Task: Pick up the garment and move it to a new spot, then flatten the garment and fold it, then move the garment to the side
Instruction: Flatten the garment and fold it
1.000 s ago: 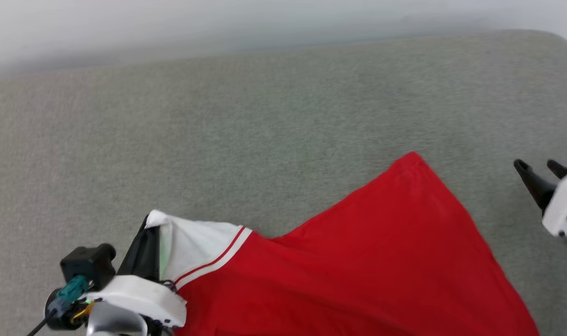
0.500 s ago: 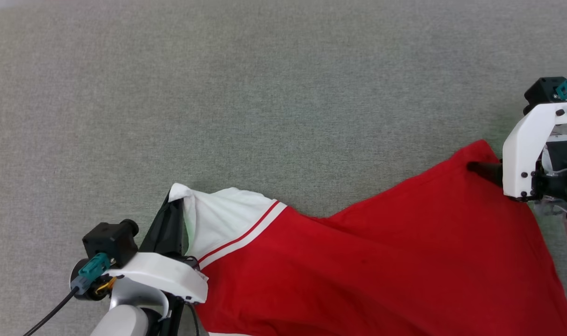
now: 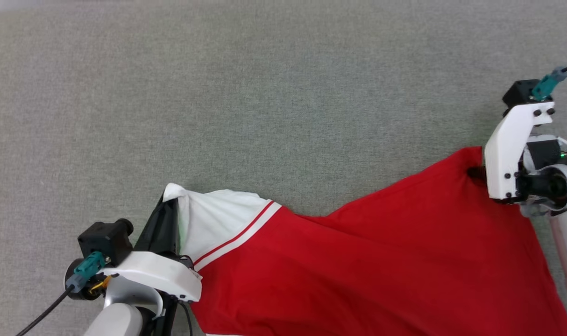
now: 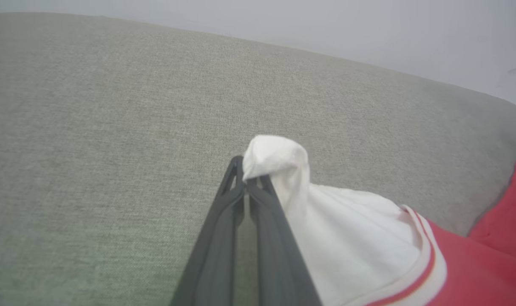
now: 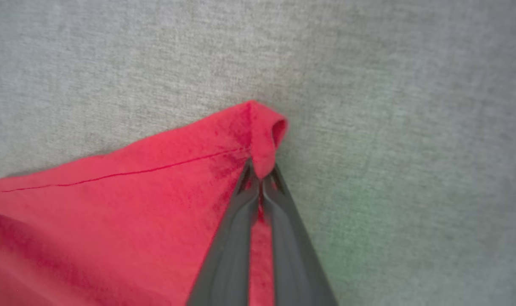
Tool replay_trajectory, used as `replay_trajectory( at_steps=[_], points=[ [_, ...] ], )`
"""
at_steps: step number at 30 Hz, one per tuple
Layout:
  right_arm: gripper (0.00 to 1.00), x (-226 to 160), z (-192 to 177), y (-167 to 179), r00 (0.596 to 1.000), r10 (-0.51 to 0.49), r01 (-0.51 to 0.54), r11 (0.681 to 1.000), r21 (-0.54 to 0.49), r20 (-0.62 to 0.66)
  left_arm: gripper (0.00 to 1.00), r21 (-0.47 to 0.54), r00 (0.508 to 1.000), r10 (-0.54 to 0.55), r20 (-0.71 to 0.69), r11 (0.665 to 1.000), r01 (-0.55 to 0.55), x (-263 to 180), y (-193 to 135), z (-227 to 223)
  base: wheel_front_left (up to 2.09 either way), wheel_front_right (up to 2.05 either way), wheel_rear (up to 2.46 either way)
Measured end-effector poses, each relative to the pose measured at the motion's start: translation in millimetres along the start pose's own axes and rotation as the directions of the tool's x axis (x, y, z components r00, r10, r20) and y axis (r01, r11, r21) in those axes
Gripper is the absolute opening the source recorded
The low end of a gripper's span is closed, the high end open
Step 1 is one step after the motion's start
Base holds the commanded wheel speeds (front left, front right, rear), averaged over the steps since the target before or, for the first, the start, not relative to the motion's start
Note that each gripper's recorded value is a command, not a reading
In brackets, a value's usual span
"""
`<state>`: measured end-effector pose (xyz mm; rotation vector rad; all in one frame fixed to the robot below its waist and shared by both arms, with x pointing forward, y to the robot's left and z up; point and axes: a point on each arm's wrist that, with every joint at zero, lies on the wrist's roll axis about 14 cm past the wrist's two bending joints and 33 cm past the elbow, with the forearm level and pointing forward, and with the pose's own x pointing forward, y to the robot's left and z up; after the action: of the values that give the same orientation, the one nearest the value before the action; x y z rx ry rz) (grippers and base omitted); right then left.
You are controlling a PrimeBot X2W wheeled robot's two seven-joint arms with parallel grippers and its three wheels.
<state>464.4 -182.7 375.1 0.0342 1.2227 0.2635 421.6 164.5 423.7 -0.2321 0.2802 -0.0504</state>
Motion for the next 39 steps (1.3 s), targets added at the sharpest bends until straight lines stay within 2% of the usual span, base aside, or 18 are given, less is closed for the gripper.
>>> replay_trajectory(
  at_steps=[3, 6, 12, 19, 22, 26, 33, 37, 39],
  points=[
    [0.0, -13, 7, 3, 0.998, -0.002, 0.003, 1.0, -0.026, 0.057, 0.0, 0.014, 0.999, -0.012, 0.034, 1.0, 0.012, 0, -1, 13, 0.0, 0.0, 0.0],
    [0.0, -40, 27, -2, 0.986, -0.019, 0.027, 0.998, -0.047, 0.168, 0.0, 0.047, 0.994, -0.041, 0.097, 0.998, 0.037, 2, -4, 41, 0.0, 0.0, 0.0],
    [0.0, -124, 73, -11, 0.905, -0.055, 0.096, 0.992, -0.079, 0.421, 0.0, 0.172, 0.944, -0.158, 0.29, 0.979, 0.111, 6, -25, 134, 0.0, 0.0, 0.0],
    [0.0, -222, 107, -22, 0.754, -0.113, 0.199, 0.978, -0.061, 0.647, 0.0, 0.325, 0.825, -0.306, 0.475, 0.932, 0.159, 3, -67, 254, 0.0, 0.0, 0.0],
    [0.0, -252, 115, -26, 0.699, -0.134, 0.239, 0.97, -0.052, 0.702, 0.0, 0.374, 0.794, -0.343, 0.502, 0.914, 0.159, 8, -80, 290, 0.0, 0.0, 0.0],
    [0.0, -287, 139, -28, 0.599, -0.137, 0.272, 0.961, -0.04, 0.789, 0.0, 0.414, 0.756, -0.368, 0.541, 0.899, 0.141, 18, -94, 336, 0.0, 0.0, 0.0],
    [0.0, -316, 194, -29, 0.445, -0.107, 0.297, 0.954, -0.034, 0.889, 0.0, 0.407, 0.711, -0.334, 0.618, 0.91, 0.073, 59, -97, 399, 0.0, 0.0, 0.0],
    [0.0, -311, 223, -37, 0.397, -0.107, 0.314, 0.949, -0.025, 0.912, 0.0, 0.426, 0.711, -0.32, 0.626, 0.904, 0.032, 92, -95, 412, 0.0, 0.0, 0.0],
    [0.0, -310, 238, -42, 0.358, -0.11, 0.325, 0.946, -0.014, 0.927, 0.0, 0.439, 0.701, -0.322, 0.636, 0.898, 0.013, 107, -96, 418, 0.0, 0.0, 0.0]
  ],
)
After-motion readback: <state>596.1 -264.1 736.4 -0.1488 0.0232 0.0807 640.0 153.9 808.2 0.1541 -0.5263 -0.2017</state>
